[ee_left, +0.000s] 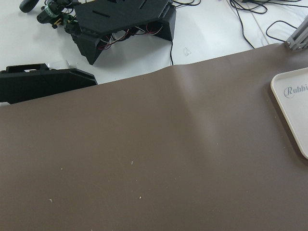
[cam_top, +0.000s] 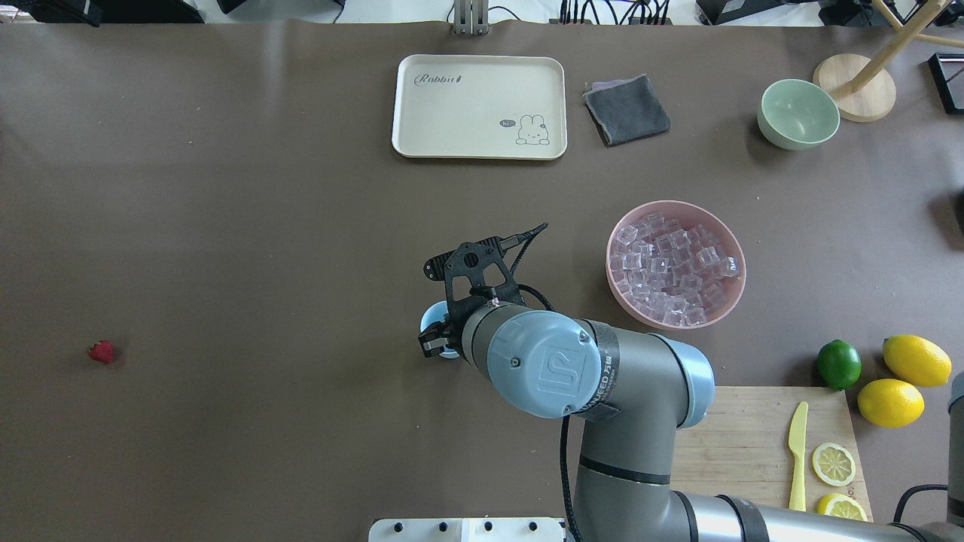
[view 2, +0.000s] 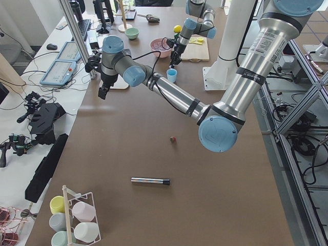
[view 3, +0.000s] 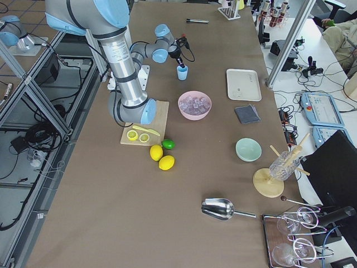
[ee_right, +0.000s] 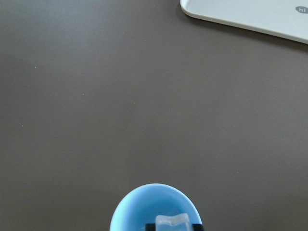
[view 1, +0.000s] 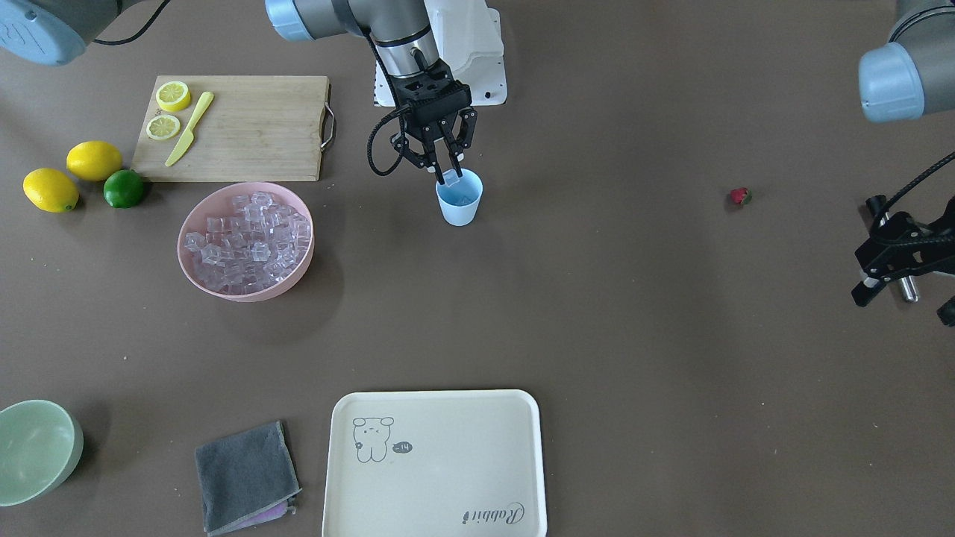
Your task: Mash ice and strawberries in cup
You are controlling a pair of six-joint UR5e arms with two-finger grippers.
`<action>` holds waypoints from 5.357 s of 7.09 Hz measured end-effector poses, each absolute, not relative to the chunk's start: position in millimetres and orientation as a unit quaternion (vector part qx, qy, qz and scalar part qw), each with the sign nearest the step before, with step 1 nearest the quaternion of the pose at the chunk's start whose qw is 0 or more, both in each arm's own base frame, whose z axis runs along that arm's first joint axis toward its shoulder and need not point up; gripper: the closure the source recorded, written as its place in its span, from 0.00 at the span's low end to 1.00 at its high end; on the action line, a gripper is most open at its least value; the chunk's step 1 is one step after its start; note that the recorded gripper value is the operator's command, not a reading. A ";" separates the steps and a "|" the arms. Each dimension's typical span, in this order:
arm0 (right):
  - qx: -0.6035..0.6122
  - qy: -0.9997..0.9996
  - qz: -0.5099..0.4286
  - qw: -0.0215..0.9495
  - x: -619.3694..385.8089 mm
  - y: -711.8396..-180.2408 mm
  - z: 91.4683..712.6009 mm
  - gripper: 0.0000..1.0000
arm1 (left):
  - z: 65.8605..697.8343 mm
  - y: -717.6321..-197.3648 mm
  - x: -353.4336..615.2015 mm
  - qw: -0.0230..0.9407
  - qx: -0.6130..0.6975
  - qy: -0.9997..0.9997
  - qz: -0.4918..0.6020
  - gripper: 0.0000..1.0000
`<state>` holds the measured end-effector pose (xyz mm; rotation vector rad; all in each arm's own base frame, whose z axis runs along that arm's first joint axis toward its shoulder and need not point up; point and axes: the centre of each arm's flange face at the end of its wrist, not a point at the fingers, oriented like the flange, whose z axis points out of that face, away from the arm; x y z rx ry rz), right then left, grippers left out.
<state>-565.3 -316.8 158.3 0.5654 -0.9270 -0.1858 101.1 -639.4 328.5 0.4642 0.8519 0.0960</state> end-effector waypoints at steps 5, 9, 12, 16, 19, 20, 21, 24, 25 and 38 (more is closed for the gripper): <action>0.278 -0.447 -0.097 0.845 -563.3 -313.6 151.2 0.00 | 329.5 -640.0 101.3 0.884 0.223 0.409 0.047 0.02; 0.271 -0.483 -0.100 0.826 -507.3 -381.3 146.5 0.00 | 328.5 -639.9 101.7 0.884 0.220 0.409 0.044 0.02; 0.236 -0.484 -0.089 0.838 -410.9 -471.5 178.8 0.00 | 324.4 -640.6 99.6 0.884 0.219 0.411 0.043 0.02; 0.193 -0.463 -0.041 0.864 -250.0 -546.6 275.8 0.00 | 321.4 -642.1 95.4 0.888 0.208 0.408 0.036 0.02; 0.172 -0.421 -0.007 0.891 -155.9 -567.3 363.3 0.00 | 318.5 -641.6 128.4 0.895 0.178 0.406 0.050 0.02; 0.163 -0.407 0.009 0.899 -133.7 -576.2 384.7 0.00 | 317.3 -640.2 137.5 0.896 0.169 0.406 0.053 0.02; 0.157 -0.395 0.016 0.905 -115.2 -582.9 400.9 0.00 | 324.3 -636.3 144.4 0.898 0.159 0.406 0.056 0.02; 0.137 -0.369 0.011 0.919 -95.8 -587.5 426.4 0.00 | 374.2 -615.0 174.3 0.908 0.110 0.399 0.068 0.02; 0.133 -0.365 0.012 0.921 -95.4 -588.9 431.0 0.00 | 386.1 -607.9 188.3 0.909 0.096 0.397 0.076 0.02; 0.152 -0.326 0.000 0.933 -122.8 -588.6 433.1 0.00 | 504.2 -504.0 274.8 0.912 -0.030 0.380 0.151 0.02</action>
